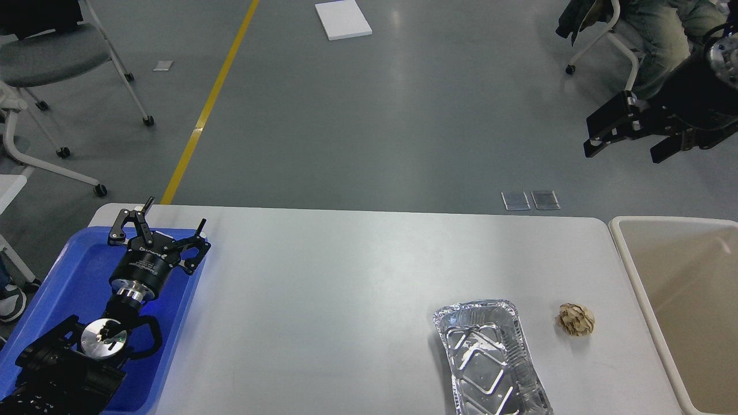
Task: Tidy desktop
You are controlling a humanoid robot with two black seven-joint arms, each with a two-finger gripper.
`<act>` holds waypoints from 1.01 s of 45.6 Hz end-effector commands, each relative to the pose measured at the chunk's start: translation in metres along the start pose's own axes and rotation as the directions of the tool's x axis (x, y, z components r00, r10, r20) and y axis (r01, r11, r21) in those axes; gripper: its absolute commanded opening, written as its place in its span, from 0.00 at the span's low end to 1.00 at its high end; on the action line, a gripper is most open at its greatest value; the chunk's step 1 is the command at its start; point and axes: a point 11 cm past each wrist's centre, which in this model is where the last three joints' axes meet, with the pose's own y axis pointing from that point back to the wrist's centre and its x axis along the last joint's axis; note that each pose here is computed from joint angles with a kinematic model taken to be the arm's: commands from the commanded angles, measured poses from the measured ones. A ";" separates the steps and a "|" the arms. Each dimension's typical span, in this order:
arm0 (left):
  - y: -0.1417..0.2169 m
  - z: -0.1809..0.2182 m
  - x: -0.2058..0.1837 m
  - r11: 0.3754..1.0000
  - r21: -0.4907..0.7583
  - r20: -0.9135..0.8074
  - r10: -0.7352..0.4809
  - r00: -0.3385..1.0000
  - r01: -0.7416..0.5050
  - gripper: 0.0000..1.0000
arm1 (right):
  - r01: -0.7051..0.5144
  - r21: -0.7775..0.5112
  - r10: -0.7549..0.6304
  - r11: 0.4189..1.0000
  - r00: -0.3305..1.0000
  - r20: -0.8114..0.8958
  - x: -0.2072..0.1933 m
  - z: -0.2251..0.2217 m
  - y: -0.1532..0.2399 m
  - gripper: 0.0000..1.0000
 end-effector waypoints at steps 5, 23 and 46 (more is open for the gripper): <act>0.000 0.000 0.000 1.000 0.000 0.000 0.000 1.000 0.000 1.00 | 0.075 0.018 -0.075 0.997 0.997 0.002 -0.021 -0.003 -0.012 1.00; 0.000 0.000 0.000 1.000 0.000 0.000 0.000 1.000 0.000 1.00 | 0.183 0.006 -0.183 0.983 0.983 0.007 -0.052 0.002 -0.027 1.00; 0.000 0.000 0.000 1.000 0.000 0.000 0.000 1.000 0.000 1.00 | 0.212 0.020 -0.213 0.977 0.977 0.006 -0.062 -0.001 -0.032 1.00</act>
